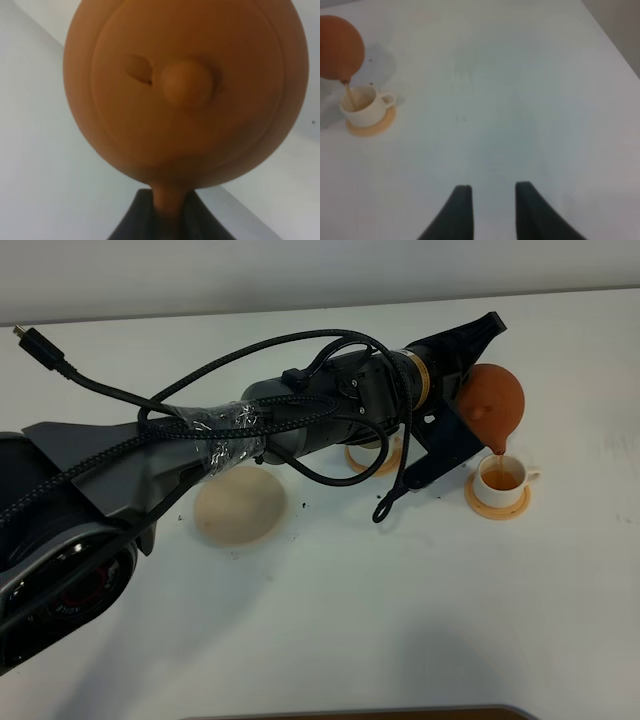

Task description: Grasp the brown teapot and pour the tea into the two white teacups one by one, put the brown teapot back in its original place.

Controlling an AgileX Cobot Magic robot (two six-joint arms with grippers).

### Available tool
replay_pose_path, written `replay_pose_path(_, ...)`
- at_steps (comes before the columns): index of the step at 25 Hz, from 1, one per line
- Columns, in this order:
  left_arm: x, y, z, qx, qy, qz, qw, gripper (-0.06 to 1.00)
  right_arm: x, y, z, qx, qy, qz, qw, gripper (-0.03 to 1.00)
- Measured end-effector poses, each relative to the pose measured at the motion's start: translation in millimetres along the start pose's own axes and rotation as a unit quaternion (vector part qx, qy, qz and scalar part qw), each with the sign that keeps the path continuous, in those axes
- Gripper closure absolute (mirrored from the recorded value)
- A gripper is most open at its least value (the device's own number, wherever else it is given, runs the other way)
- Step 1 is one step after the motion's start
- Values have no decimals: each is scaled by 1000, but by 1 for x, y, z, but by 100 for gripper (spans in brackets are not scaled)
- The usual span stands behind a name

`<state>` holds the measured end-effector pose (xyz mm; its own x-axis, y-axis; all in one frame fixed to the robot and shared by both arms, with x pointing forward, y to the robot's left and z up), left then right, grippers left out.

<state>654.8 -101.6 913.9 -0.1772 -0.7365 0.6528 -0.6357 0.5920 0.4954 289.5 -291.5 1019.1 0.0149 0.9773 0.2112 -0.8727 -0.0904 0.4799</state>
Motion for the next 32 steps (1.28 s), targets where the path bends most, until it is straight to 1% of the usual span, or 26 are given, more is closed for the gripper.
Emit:
replay_pose_path(7, 1, 0, 0, -1, -7, 4, 1000, 80, 0, 0, 0, 0, 0, 0, 1000, 73)
replay_pose_path(12, 2, 0, 0, -1, -24, 6, 1000, 80, 0, 0, 0, 0, 0, 0, 1000, 73)
replay_pose_path(14, 5, 0, 1, -2, -28, 14, 999, 80, 0, 0, 0, 0, 0, 0, 1000, 73)
replay_pose_path(17, 6, 0, 1, -2, -29, 18, 999, 80, 0, 0, 0, 0, 0, 0, 1000, 73)
replay_pose_path(32, 6, 0, 1, -2, -44, 18, 999, 80, 0, 0, 0, 0, 0, 0, 1000, 73)
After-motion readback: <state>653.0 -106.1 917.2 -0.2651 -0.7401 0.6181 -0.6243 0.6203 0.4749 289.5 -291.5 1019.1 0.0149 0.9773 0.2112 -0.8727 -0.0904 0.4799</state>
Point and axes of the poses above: a point on each arm's last joint axis where the gripper is mounted, y pointing back along that axis away from the gripper, x along the wrist's bending axis when the last joint is at zero, z = x × y, the point moved 7 cm from there along -y, pointing out along that axis toward the gripper, and after that the axes turned 10 degrees about -y, right-handed, at the moved point
